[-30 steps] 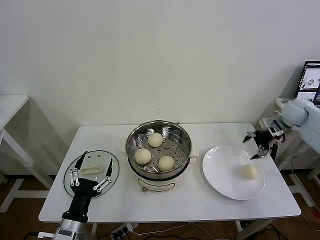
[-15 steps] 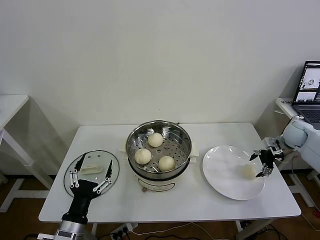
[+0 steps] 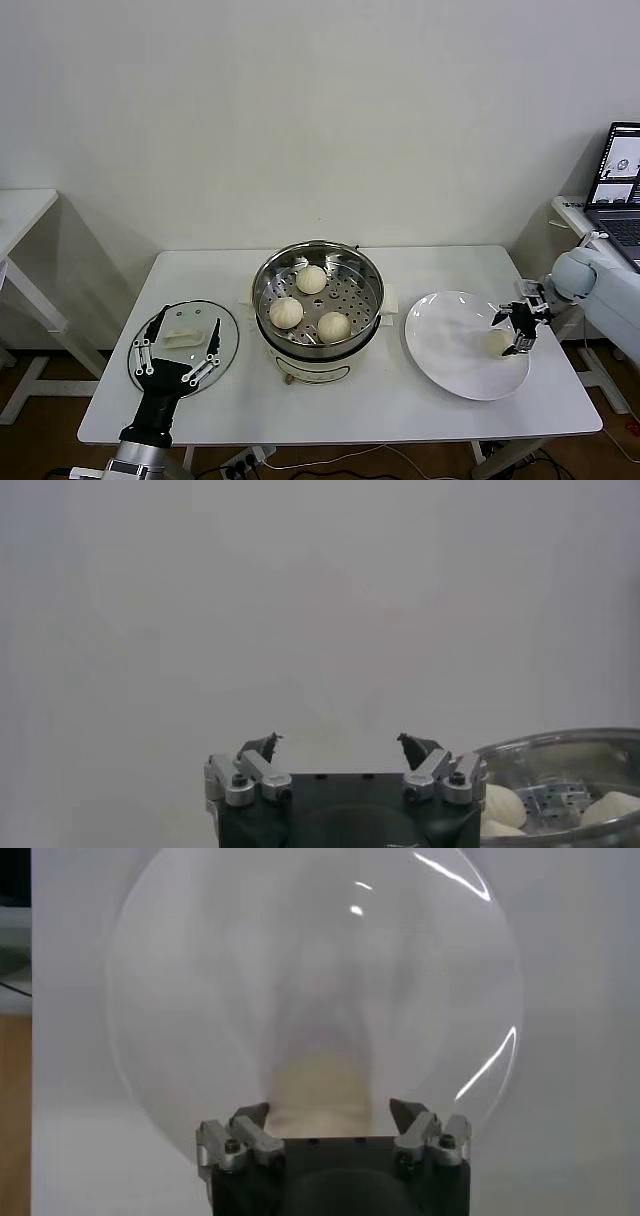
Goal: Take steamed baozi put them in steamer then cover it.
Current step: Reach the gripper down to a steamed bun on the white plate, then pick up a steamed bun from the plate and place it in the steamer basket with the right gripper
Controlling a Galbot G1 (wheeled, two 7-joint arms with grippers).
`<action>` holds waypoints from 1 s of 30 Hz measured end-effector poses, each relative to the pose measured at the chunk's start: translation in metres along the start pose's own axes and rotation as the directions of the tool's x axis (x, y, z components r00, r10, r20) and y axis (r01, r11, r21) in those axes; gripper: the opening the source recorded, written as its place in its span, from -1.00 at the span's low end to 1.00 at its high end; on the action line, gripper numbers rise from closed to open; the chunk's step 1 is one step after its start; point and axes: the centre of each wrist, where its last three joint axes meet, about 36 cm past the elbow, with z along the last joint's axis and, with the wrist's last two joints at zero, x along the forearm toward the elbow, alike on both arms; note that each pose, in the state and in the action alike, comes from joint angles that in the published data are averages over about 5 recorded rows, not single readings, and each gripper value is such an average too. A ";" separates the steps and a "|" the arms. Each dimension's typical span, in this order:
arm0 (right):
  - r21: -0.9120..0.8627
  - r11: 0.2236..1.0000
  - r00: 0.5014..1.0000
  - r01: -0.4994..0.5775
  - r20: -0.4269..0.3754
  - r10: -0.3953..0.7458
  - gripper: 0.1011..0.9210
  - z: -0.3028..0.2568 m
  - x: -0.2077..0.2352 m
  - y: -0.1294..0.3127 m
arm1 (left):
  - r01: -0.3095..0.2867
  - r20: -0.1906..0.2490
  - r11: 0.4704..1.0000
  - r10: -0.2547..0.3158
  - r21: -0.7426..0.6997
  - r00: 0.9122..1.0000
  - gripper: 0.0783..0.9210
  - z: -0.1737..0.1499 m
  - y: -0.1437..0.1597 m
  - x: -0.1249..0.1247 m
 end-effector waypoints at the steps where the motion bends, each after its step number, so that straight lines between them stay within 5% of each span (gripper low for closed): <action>1: 0.000 1.000 1.000 0.002 -0.002 -0.002 0.56 0.000 -0.001 0.000 | 0.001 0.000 1.000 -0.001 0.000 1.000 0.77 0.000 0.000 0.000; 16: 0.017 1.000 1.000 0.011 0.007 -0.012 0.29 -0.017 0.021 -0.020 | 0.003 0.006 1.000 -0.003 0.002 1.000 0.77 -0.002 0.001 -0.003; 30: 0.195 0.981 0.997 0.013 0.074 -0.028 0.28 -0.146 0.149 -0.088 | 0.000 0.027 1.000 0.000 0.005 1.000 0.77 -0.005 0.001 -0.009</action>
